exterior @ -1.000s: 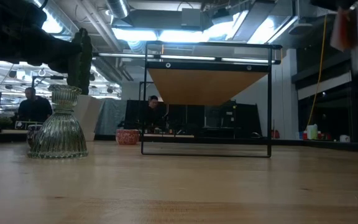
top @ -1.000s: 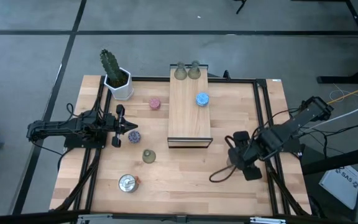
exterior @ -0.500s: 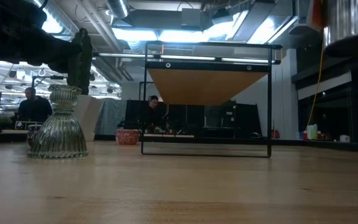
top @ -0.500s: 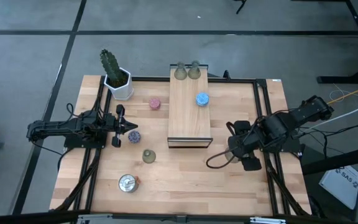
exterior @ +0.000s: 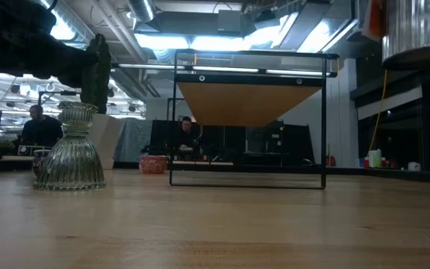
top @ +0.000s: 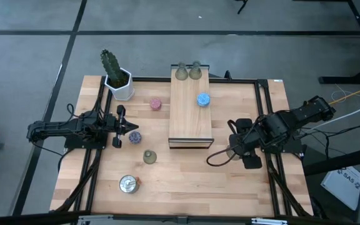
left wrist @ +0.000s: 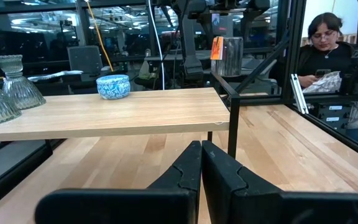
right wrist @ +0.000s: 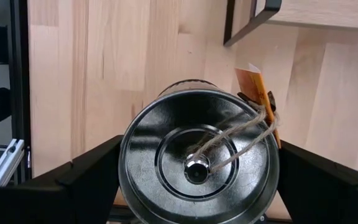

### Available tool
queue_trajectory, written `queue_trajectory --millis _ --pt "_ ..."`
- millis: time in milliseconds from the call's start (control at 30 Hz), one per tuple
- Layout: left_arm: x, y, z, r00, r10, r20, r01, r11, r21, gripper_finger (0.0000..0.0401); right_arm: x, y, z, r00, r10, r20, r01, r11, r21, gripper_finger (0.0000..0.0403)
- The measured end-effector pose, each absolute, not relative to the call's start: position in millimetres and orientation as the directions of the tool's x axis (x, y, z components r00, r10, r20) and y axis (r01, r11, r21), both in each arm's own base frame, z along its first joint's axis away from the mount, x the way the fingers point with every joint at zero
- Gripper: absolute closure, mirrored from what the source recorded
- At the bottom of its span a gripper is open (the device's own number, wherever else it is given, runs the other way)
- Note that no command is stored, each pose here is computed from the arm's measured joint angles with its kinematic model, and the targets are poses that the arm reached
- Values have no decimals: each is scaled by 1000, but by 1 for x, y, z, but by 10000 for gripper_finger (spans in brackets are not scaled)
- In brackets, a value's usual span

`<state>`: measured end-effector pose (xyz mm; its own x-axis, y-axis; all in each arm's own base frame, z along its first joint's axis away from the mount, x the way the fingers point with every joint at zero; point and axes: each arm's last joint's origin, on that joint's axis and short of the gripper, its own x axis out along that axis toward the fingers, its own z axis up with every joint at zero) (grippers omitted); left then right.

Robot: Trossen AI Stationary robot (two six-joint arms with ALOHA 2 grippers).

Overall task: Pick & Place candle stick holders
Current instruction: Put the right silver scented candle can on the shelf

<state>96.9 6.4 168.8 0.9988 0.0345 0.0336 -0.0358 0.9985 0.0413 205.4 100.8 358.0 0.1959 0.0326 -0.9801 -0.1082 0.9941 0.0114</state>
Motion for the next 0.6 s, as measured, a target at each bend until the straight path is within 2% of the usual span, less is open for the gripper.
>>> queue_trajectory --millis 233,600 --pt "97 6 169 999 34 34 -36 999 41 395 209 93 361 201 35 -979 -98 995 15 39" --pt "97 6 169 999 35 34 -36 999 41 395 216 64 406 358 55 -932 -69 997 32 39"
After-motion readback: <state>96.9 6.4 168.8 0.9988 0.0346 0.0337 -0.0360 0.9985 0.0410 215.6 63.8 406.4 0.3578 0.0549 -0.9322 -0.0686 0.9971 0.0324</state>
